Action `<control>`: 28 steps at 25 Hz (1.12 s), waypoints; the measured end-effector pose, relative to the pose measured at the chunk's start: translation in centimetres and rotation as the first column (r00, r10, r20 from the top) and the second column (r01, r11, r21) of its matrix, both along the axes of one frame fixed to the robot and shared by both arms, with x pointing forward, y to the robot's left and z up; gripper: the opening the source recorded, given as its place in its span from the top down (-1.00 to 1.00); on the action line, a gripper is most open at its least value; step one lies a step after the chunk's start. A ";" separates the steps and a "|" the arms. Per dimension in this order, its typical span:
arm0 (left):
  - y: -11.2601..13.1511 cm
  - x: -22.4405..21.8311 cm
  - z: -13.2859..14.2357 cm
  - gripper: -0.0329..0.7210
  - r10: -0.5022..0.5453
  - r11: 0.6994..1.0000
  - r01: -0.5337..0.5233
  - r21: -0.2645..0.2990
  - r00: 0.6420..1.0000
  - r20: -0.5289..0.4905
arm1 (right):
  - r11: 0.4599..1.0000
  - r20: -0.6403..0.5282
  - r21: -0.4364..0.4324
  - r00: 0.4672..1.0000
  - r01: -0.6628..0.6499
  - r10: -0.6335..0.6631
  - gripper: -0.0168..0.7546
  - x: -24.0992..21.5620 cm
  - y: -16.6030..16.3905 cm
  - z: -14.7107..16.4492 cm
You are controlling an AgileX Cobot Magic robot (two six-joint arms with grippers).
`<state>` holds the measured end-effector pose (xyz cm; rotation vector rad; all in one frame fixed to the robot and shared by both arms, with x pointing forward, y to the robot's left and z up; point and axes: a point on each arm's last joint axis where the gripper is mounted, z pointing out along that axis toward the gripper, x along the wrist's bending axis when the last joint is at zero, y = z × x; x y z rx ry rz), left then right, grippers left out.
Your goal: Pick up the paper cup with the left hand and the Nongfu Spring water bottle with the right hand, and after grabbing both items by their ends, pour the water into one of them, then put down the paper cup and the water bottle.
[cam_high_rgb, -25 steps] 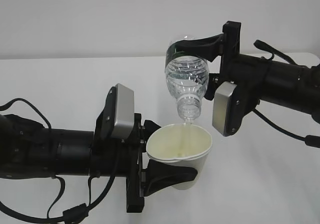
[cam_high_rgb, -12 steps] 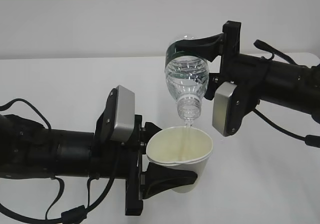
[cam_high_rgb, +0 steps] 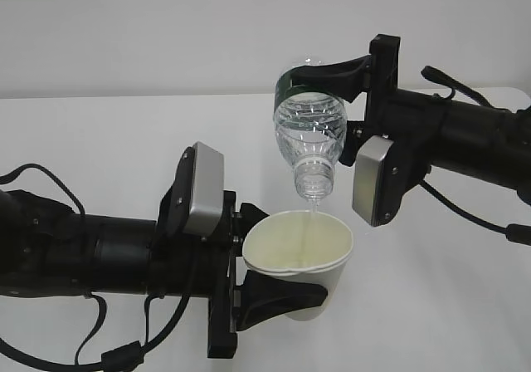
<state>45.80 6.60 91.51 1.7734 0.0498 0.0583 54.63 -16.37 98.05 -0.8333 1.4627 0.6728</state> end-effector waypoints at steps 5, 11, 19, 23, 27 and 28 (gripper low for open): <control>0.0 0.0 0.0 -0.19 0.000 1.000 0.000 0.000 1.000 0.000 | 1.000 0.004 -0.003 1.000 0.000 0.000 -0.21 0.0 0.0 0.0; 0.0 0.0 0.0 -0.19 -0.002 1.000 0.002 0.001 1.000 0.000 | 1.000 0.009 -0.004 1.000 -0.002 0.002 -0.20 0.0 0.0 0.0; 0.0 0.0 0.0 -0.19 -0.005 1.000 0.005 0.002 1.000 0.001 | 1.000 0.010 -0.005 1.000 -0.002 0.002 -0.20 0.0 0.0 0.0; 0.0 -0.1 0.0 -0.19 -0.007 1.000 0.007 0.003 1.000 0.002 | 1.000 0.014 0.000 1.000 -0.005 0.005 -0.20 0.0 0.0 0.1; 0.0 -0.1 0.0 -0.19 -0.010 1.000 0.010 0.004 1.000 0.003 | 1.000 0.025 0.014 1.000 -0.013 0.013 -0.20 -0.1 0.1 0.2; 0.0 -0.1 0.0 -0.19 -0.010 1.000 0.010 0.004 1.000 0.003 | 1.000 0.026 0.015 1.000 -0.014 0.014 -0.20 -0.1 0.1 0.2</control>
